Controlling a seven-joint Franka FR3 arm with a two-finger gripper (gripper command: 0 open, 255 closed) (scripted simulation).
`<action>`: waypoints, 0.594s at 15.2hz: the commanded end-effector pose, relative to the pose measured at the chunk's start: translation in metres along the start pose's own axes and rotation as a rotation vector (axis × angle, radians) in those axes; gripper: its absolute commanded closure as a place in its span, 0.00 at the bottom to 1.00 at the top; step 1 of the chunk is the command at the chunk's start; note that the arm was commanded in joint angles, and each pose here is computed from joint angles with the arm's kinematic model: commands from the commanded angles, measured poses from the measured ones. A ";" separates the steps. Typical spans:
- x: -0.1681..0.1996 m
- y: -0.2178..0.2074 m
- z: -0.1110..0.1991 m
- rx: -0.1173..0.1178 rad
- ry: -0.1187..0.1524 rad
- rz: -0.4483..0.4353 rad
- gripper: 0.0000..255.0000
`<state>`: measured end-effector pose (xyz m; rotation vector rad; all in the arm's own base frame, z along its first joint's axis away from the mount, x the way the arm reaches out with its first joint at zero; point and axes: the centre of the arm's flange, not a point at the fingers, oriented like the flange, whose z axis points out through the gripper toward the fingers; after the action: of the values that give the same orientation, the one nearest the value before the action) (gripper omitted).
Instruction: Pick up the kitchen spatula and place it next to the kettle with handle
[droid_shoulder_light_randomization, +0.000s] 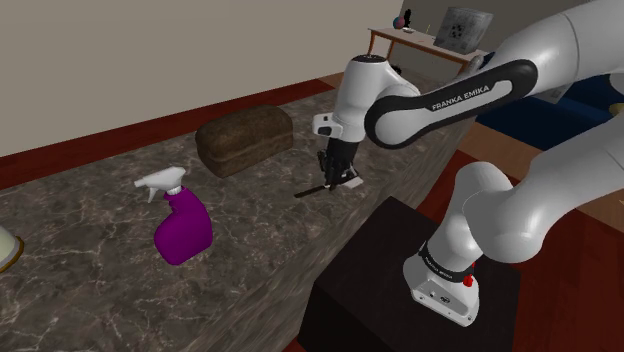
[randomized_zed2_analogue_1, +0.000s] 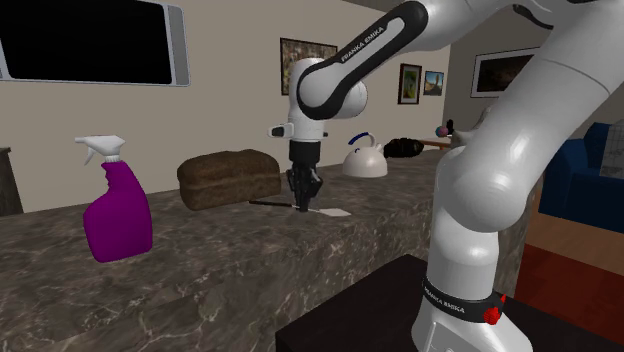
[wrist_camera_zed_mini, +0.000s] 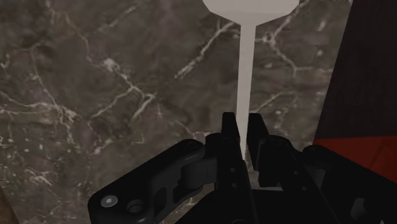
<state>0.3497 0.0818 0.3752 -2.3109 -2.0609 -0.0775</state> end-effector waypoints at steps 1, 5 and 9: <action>0.000 0.000 -0.011 0.001 0.000 0.000 1.00; 0.001 0.000 -0.032 0.001 0.000 0.000 1.00; 0.002 0.000 -0.053 0.001 0.000 0.000 1.00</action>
<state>0.3499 0.0801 0.4229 -2.3108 -2.0608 -0.0775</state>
